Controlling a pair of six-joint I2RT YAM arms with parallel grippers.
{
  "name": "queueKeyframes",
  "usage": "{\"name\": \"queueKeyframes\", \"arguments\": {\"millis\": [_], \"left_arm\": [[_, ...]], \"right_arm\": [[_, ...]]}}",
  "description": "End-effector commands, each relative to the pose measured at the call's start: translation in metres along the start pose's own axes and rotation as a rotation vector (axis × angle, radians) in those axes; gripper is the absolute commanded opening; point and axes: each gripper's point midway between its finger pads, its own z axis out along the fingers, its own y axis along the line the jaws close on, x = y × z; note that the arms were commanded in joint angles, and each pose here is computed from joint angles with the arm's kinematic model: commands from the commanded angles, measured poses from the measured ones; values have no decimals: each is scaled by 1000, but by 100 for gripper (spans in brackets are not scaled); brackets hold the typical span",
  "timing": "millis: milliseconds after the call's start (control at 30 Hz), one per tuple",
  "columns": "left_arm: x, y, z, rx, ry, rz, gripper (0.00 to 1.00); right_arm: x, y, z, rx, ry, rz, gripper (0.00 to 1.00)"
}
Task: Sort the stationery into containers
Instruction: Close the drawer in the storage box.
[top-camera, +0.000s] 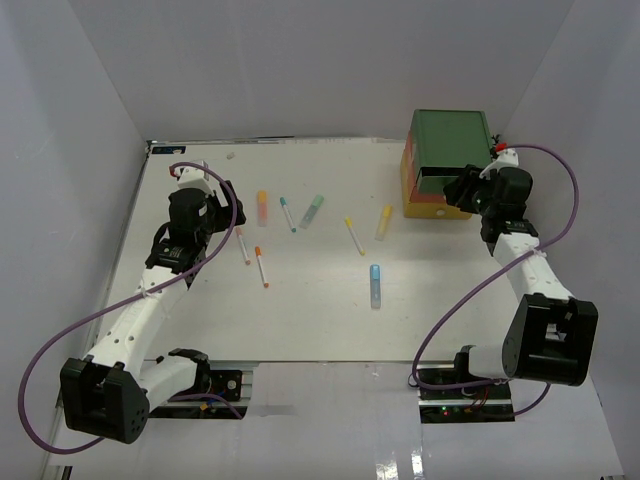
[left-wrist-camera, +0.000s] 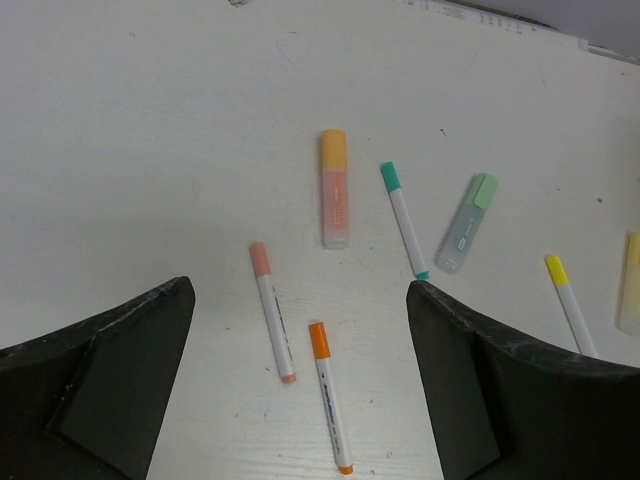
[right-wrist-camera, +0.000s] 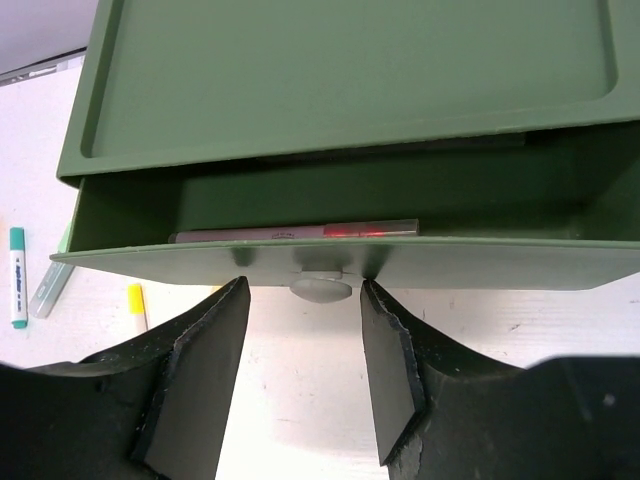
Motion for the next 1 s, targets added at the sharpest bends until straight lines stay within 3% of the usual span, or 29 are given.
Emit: {"name": "queueKeyframes", "arguments": {"millis": [0, 967], "left_arm": [[-4, -4, -1, 22, -19, -9, 98], [-3, -6, 1, 33, -13, -6, 98]], "right_arm": [[-37, 8, 7, -14, -109, -18, 55], [-48, 7, 28, -2, -114, 13, 56]]}}
